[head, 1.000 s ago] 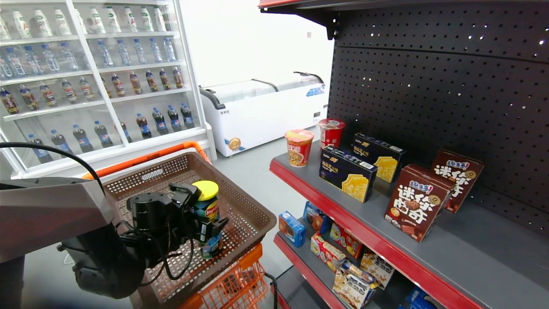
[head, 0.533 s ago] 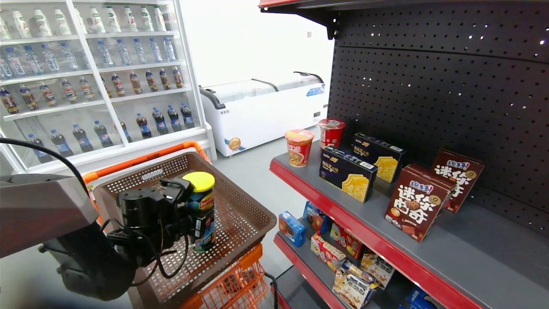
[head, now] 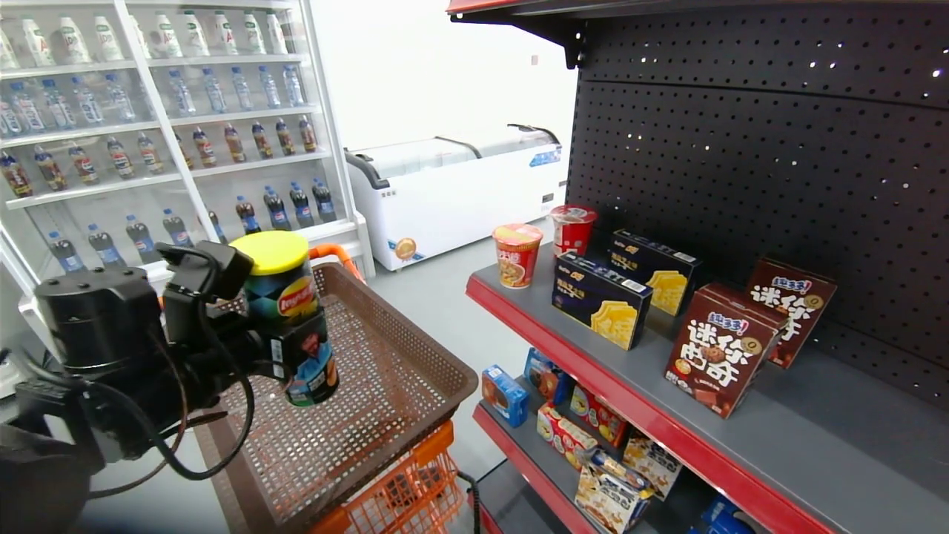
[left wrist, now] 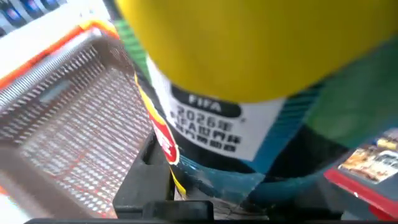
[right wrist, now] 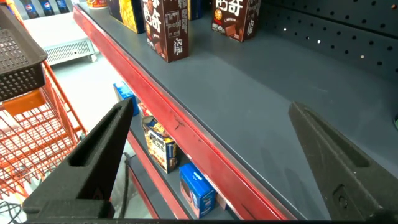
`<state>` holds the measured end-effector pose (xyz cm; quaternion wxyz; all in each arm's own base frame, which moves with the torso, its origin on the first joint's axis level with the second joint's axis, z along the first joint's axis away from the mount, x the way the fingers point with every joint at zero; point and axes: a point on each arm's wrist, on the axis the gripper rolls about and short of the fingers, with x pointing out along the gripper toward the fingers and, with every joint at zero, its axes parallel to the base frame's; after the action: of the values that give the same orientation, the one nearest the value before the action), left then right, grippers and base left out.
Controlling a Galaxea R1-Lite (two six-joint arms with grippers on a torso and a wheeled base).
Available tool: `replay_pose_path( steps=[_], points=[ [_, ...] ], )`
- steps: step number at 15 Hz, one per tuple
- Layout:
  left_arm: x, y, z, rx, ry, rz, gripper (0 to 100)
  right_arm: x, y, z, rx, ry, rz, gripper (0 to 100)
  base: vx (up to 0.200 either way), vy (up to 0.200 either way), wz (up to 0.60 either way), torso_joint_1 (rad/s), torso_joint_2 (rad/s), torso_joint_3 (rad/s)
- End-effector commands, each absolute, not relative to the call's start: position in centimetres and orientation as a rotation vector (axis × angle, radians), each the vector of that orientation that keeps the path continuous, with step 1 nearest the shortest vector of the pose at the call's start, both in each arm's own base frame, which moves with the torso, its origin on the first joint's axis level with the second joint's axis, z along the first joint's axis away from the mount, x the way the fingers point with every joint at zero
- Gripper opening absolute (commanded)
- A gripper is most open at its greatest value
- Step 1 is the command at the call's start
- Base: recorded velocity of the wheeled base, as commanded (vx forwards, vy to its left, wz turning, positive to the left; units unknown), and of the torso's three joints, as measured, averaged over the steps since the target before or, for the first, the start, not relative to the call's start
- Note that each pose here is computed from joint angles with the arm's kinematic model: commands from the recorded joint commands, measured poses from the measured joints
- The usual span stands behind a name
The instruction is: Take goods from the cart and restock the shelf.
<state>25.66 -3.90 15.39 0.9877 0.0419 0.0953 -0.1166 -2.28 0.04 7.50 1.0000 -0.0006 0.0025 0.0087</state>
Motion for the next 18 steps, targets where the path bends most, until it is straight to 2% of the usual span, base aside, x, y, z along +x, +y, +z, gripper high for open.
replay_pose_path(
  steps=[1,2,5,8,10,12,14,18],
  points=[
    [21.3,-3.3,20.0,0.076,0.037,-0.233,0,-2.3,0.0,7.5,-0.001,0.005,0.018,100,0.000,0.000,0.00,0.000,0.00,0.000],
    [19.7,-3.2,21.0,0.043,-0.008,-0.235,0,-2.3,0.0,7.5,-0.001,0.005,0.017,100,0.000,0.000,0.00,0.000,0.00,0.000],
    [16.0,-2.8,20.2,-0.003,-0.026,-0.242,0,-2.3,0.0,7.5,-0.001,0.005,0.018,100,0.000,0.000,0.00,0.000,0.00,0.000],
    [13.3,-2.0,18.4,0.034,-0.045,-0.220,0,-2.3,0.0,7.5,-0.001,0.005,0.018,100,0.000,0.000,0.00,0.000,0.00,0.000],
    [11.4,-1.6,19.4,0.050,-0.127,-0.199,0,-2.3,0.0,7.5,-0.001,0.005,0.018,100,0.000,0.000,0.00,0.000,0.00,0.000],
    [9.6,-1.2,19.9,0.045,-0.102,-0.177,0,-2.3,0.0,7.5,-0.001,0.005,0.018,100,0.000,0.000,0.00,0.000,0.00,0.000],
    [7.7,-0.9,19.3,0.013,-0.064,-0.177,0,-2.3,0.0,7.5,-0.001,0.005,0.018,100,0.000,0.000,0.00,0.000,0.00,0.000],
    [6.5,-0.8,18.9,0.007,-0.084,-0.171,0,-2.3,0.0,7.5,-0.001,0.005,0.018,100,0.000,0.000,0.00,0.000,0.00,0.000]
  ],
)
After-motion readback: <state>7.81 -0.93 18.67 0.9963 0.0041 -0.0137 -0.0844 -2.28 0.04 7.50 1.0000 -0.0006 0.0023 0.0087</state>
